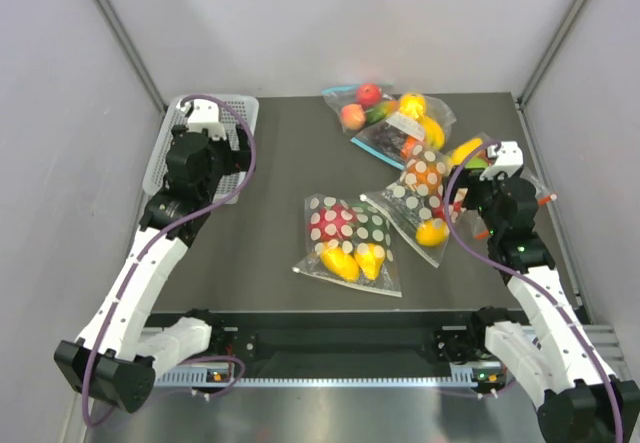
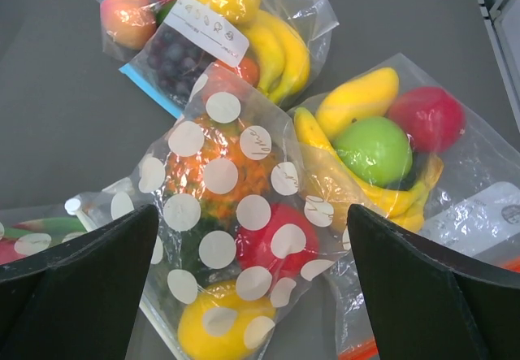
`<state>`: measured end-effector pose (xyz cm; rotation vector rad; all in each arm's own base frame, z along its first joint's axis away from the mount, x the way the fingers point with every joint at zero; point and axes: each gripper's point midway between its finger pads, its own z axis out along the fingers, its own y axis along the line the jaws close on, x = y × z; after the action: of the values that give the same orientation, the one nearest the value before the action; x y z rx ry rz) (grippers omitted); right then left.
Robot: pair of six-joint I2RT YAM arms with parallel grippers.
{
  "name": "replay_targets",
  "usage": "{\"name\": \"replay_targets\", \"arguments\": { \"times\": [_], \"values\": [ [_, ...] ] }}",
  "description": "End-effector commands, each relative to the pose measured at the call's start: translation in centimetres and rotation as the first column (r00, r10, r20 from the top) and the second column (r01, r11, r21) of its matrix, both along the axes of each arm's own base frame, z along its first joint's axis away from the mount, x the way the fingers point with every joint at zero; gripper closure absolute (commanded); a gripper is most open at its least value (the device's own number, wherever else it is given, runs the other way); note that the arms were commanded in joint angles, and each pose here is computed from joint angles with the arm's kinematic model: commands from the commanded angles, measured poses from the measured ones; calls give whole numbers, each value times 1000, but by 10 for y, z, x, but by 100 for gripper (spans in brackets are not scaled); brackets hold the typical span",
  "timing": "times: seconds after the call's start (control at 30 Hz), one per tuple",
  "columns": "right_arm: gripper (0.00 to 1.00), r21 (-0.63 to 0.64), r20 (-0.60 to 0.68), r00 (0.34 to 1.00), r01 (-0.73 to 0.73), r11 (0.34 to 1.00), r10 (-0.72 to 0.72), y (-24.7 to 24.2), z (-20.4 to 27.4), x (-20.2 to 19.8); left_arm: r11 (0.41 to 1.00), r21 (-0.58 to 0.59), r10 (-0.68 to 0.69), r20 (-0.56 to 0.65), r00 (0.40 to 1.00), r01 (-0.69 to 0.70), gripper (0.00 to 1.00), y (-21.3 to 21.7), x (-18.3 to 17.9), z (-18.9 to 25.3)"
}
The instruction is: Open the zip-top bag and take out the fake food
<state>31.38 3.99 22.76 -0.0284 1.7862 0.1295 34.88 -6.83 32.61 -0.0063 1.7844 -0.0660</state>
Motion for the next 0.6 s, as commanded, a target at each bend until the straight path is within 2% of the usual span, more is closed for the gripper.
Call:
{"name": "replay_targets", "arguments": {
  "times": [0.0,0.1,0.17,0.3,0.4,0.5,0.57],
  "values": [
    [1,4,63,998,-16,1000,15,4,29,4,998,6,-59,-7,998,60,1,-8,-7,-3],
    [0,3,59,998,-16,1000,16,5,28,4,992,8,-123,10,992,123,1,-17,-14,-3],
    [0,0,58,998,-13,1000,13,4,27,5,993,-15,-113,20,993,113,1,-17,-15,0],
    [0,-2,52,999,-12,1000,12,4,25,6,984,-48,-175,-48,983,173,1,-33,-18,-15],
    [0,-3,49,999,-7,1000,7,3,24,6,953,-117,-292,-97,951,281,1,-65,-30,-42],
    [0,-1,47,999,-8,1000,8,3,24,6,934,-145,-352,-209,912,327,1,-91,-56,-104],
    [1,-2,45,999,-7,1000,7,3,23,6,926,-163,-371,-237,898,340,1,-105,-69,-124]
  ]
}}
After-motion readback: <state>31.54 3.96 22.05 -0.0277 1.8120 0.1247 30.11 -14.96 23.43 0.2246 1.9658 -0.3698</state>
